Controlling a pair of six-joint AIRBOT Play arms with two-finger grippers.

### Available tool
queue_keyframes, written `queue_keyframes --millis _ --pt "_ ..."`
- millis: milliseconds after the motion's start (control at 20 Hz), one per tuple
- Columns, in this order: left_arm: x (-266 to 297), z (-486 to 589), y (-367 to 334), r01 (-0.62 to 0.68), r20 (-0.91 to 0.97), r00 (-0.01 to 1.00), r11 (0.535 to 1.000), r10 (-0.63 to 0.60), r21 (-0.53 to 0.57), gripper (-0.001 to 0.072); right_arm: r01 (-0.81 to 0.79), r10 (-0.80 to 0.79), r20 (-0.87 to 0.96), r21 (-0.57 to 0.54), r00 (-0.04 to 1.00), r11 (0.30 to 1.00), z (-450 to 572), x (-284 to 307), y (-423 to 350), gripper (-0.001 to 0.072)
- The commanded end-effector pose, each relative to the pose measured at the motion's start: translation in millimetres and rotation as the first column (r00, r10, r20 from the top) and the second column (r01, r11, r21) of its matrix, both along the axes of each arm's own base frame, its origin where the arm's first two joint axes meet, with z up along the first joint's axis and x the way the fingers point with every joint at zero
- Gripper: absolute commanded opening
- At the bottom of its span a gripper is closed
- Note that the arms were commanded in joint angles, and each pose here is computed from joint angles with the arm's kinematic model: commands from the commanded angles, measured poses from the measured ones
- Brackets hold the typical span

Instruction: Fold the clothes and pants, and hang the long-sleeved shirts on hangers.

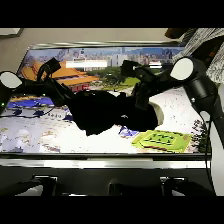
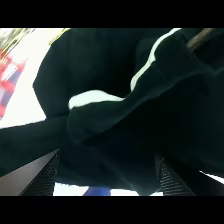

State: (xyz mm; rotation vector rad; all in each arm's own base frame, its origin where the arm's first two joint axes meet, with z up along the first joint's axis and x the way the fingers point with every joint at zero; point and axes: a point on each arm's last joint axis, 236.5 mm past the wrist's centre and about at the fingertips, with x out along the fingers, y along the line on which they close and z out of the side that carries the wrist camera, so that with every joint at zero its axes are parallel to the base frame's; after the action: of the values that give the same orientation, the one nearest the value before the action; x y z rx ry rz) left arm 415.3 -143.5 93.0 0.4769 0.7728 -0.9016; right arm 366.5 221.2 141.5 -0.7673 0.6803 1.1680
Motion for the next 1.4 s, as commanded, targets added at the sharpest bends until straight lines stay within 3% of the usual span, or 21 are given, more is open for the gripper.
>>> queue_keyframes --millis 0,450,500,550,600,700,750,800,850,900,1050,1100,1350 --pt "-6.5 10.0 -11.9 0.086 0.025 0.996 0.993 -0.084 -0.082 0.0693 -0.072 0.072 -0.001 0.045 0.997 0.996 8.7 -10.5 4.0 0.0027" --pt "-12.9 -4.7 -61.3 0.206 0.036 0.978 0.974 -0.204 -0.094 0.0658 -0.116 0.117 -0.010 0.072 0.993 0.991 12.0 -19.3 10.9 0.0027" --pt "-10.4 -4.0 -61.9 0.201 0.045 0.979 0.975 -0.198 -0.093 0.0501 -0.116 0.117 -0.010 0.072 0.993 0.991 12.0 -19.3 10.9 0.0027" --pt "-8.9 -3.3 -61.8 0.198 0.051 0.980 0.976 -0.193 -0.093 0.0291 -0.116 0.117 -0.009 0.072 0.993 0.991 12.0 -19.2 10.8 0.0027" --pt "-9.4 -2.3 -62.0 0.198 0.052 0.980 0.976 -0.194 -0.093 0.0150 -0.116 0.117 -0.009 0.072 0.993 0.991 12.0 -19.1 10.8 0.0028" --pt "-10.4 1.5 -61.7 0.199 0.061 0.979 0.976 -0.194 -0.092 0.0028 -0.113 0.114 -0.009 0.064 0.993 0.992 10.9 -18.4 9.2 0.0029" --pt "-10.8 4.0 -61.5 0.199 0.066 0.979 0.976 -0.194 -0.092 0.0028 -0.100 0.101 -0.013 0.053 0.995 0.994 9.1 -17.1 6.5 0.0030" --pt "-11.5 7.0 -61.4 0.200 0.073 0.978 0.976 -0.193 -0.092 0.0028 -0.082 0.083 -0.018 0.041 0.996 0.996 7.5 -15.3 2.6 0.0074" --pt "-12.4 10.8 -61.2 0.198 0.080 0.978 0.976 -0.191 -0.092 0.0027 -0.057 0.058 -0.018 0.031 0.998 0.998 6.7 -11.6 -3.2 0.0247" --pt "-13.8 15.7 -61.2 0.200 0.091 0.977 0.976 -0.192 -0.092 0.0027 -0.028 0.029 -0.011 0.024 1.000 0.999 7.5 -6.4 -11.3 0.0338" --pt "-19.3 32.7 -61.9 0.207 0.130 0.972 0.974 -0.195 -0.090 0.0026 0.101 -0.103 0.041 0.042 0.994 0.994 29.2 8.2 -45.3 0.0461" --pt "-21.5 39.3 -61.9 0.209 0.146 0.970 0.974 -0.195 -0.089 0.0026 0.137 -0.140 0.066 0.048 0.988 0.989 39.1 10.2 -60.1 0.0490" --pt "-43.3 72.0 -70.1 0.255 0.227 0.945 0.965 -0.236 -0.055 0.0026 0.302 -0.305 0.085 0.052 0.948 0.952 58.9 11.7 -129.0 0.0490"
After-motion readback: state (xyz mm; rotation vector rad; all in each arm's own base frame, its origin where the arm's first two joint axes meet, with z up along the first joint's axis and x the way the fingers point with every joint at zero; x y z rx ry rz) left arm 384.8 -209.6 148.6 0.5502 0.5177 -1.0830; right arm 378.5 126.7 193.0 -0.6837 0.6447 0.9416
